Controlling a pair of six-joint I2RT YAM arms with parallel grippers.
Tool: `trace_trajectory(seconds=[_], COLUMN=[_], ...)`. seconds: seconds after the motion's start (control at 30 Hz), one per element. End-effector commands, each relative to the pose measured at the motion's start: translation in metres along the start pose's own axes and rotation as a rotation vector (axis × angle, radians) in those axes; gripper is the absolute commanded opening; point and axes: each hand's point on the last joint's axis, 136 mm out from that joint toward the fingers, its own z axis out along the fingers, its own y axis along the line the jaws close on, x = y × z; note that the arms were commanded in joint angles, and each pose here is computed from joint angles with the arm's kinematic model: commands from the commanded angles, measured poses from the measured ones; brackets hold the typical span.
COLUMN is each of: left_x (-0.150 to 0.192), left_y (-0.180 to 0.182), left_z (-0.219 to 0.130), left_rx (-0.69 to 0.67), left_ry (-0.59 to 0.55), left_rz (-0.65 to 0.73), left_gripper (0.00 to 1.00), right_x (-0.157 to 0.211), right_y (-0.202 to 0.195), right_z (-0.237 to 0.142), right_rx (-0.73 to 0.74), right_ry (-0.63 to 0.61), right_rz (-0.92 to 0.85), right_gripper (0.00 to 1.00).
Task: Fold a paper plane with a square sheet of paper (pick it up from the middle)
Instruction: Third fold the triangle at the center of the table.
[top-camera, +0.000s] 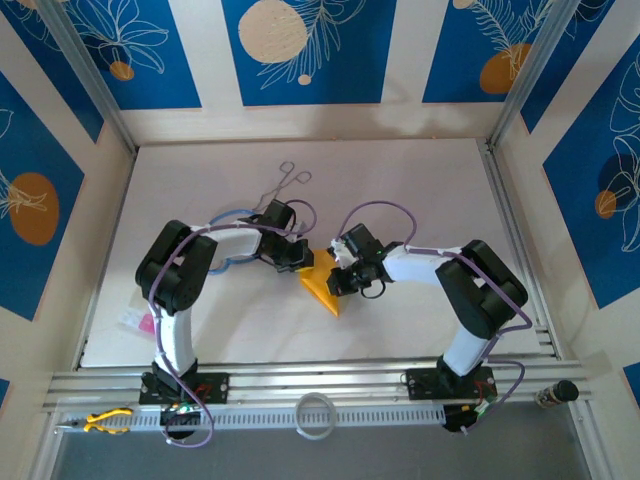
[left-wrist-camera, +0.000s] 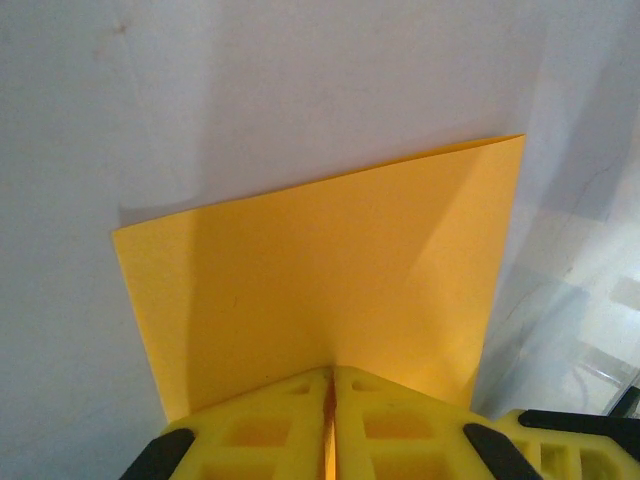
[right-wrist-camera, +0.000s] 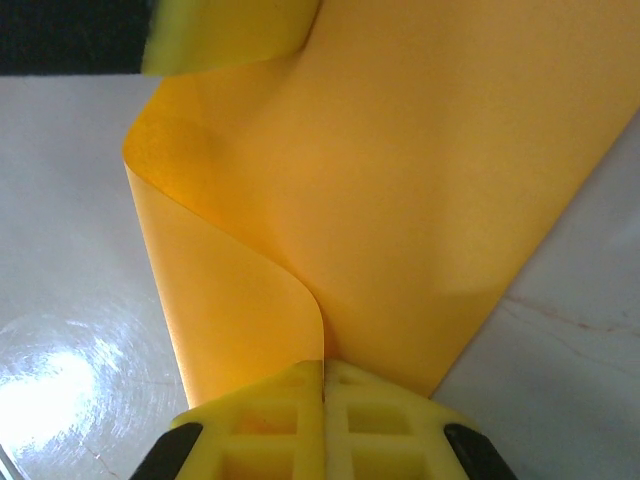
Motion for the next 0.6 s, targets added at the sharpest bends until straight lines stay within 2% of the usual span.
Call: trace_trajectory(seconds=[0.0, 0.57], left_x=[0.023, 0.023], left_y=[0.027, 0.028], left_z=[0.008, 0.008], left_rx=[-0.093, -0.093], left_ry=[0.059, 0.057], left_rz=[-0.038, -0.039], left_gripper=[0.12, 0.12], right_x=[0.001, -0.005], right_y=[0.000, 0.006], right_z=[0.003, -0.007], right_rx=[0.020, 0.018], right_ry=[0.022, -0.008], right_rz=[-0.014, -0.028], right_gripper=[0.03, 0.03])
